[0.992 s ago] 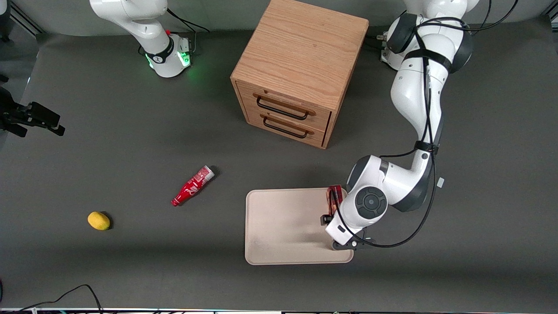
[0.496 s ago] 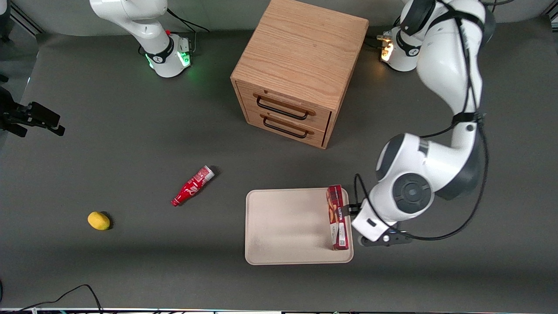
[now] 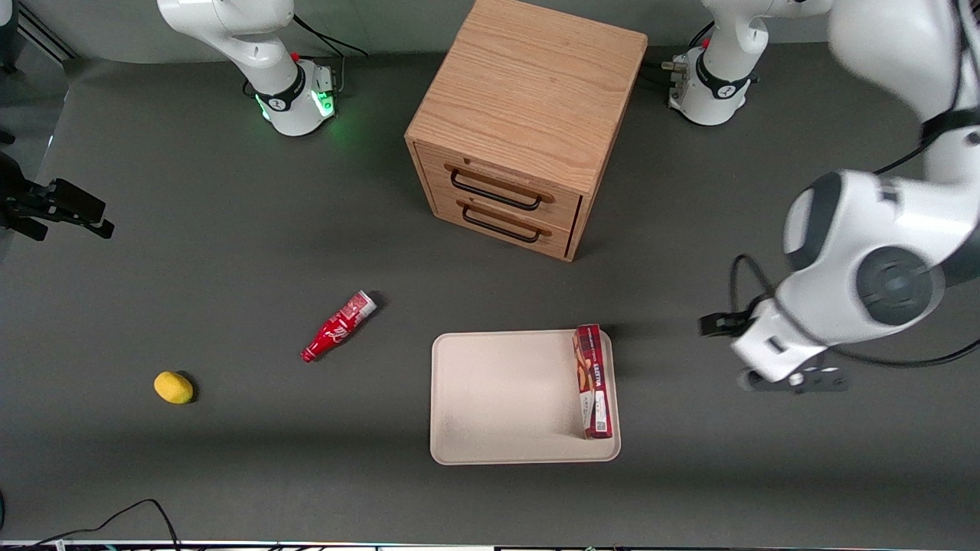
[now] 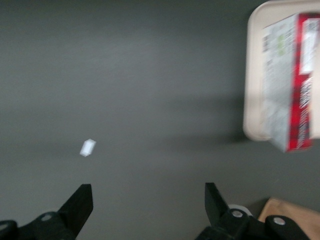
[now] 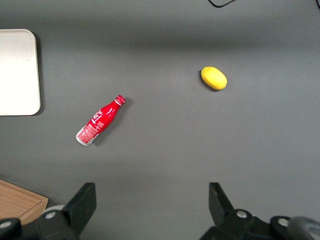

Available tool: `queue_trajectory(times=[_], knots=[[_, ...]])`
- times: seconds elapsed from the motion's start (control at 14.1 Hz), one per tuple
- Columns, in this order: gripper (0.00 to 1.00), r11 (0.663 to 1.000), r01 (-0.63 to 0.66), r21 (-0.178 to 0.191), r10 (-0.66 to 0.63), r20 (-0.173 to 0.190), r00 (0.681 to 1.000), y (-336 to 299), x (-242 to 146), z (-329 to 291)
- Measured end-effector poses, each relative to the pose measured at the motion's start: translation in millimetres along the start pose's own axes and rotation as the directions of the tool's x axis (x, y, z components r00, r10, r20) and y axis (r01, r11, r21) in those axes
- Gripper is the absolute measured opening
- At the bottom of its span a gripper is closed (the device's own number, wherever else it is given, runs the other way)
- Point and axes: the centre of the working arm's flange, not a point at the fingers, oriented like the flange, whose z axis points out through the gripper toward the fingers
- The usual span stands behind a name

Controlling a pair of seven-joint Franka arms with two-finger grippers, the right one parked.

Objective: Place red cookie box on tray

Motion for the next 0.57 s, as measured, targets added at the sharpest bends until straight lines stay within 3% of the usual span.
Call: queue_trajectory(times=[0.28,0.57], knots=[[1.0,0.999,-0.012,-0.032,0.012,-0.006,1.0,-119.7,-51.4,-45.1],[1.0,0.999,-0.041,-0.032,0.041,-0.012,0.999,-173.6,-77.1,-67.6]])
